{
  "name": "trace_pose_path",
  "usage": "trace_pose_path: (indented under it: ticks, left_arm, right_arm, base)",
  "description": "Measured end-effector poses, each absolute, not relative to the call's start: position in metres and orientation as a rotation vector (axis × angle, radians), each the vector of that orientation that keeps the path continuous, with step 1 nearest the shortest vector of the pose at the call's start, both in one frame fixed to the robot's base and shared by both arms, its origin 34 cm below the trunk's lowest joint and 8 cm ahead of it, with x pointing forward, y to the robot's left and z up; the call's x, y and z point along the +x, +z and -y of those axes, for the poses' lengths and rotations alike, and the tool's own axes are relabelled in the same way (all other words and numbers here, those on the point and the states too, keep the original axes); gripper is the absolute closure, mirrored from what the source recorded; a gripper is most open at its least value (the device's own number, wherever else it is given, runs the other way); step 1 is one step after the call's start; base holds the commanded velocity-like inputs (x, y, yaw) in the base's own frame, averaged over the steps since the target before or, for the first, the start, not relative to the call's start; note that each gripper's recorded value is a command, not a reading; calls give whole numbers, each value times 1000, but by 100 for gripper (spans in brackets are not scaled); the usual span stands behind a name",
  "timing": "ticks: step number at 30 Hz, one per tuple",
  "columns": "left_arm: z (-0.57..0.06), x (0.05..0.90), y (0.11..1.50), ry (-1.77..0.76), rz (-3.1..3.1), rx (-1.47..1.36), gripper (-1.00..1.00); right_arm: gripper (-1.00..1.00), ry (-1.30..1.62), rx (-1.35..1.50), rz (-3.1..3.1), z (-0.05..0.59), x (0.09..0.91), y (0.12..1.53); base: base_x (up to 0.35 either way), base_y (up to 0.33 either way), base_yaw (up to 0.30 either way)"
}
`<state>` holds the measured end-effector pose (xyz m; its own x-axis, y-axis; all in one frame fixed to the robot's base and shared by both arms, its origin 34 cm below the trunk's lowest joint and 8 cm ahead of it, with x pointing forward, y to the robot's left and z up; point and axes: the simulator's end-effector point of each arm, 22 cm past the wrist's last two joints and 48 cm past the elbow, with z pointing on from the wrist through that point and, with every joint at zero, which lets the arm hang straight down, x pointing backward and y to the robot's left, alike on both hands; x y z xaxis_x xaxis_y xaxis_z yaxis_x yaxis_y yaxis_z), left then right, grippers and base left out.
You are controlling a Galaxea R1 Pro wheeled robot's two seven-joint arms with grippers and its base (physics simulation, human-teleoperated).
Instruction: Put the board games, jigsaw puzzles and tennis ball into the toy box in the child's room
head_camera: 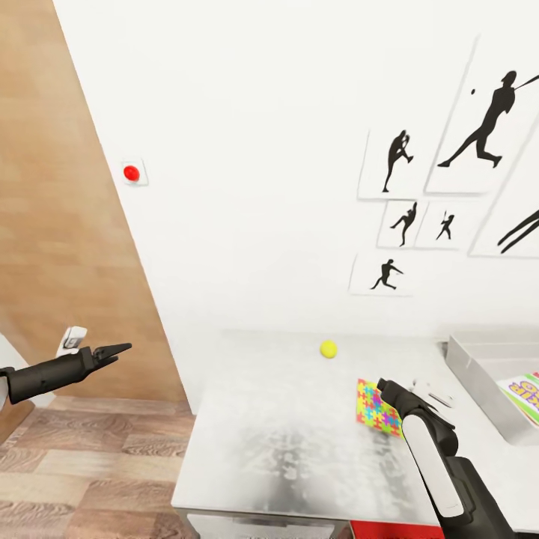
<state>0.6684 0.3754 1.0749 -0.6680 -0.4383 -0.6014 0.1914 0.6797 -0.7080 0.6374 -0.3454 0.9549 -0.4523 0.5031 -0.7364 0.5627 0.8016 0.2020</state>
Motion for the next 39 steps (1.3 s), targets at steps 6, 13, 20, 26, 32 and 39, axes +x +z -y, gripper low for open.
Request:
trace_pose_path:
  ticks: [6, 13, 20, 26, 32, 39]
  left_arm:
    - [-375, 669, 1069, -996, -2093, -195, -100]
    - [-376, 670, 1063, -996, -2104, -201, -100]
    - [-376, 671, 1057, -997, -2114, -207, -100]
    - [-376, 671, 1051, -998, -2123, -212, -100]
    - [-376, 672, 1046, -999, -2131, -218, -100]
    - [-375, 672, 1039, -1001, -2142, -224, -100]
  right_arm:
    - [-100, -104, 813, -2145, 354, 634, 946]
    - [-100, -119, 839, -2154, 362, 630, 937]
    - [-100, -126, 845, -2164, 364, 629, 931]
    - [-100, -131, 847, -2173, 364, 628, 925]
    - [-100, -138, 849, -2186, 364, 627, 918]
    - [-100, -143, 851, -2198, 364, 626, 912]
  base:
    - [86, -86, 0]
    - [54, -56, 0]
    - [7, -7, 0]
    - [1, -1, 0]
    - [0, 0, 0]
    - [0, 0, 0]
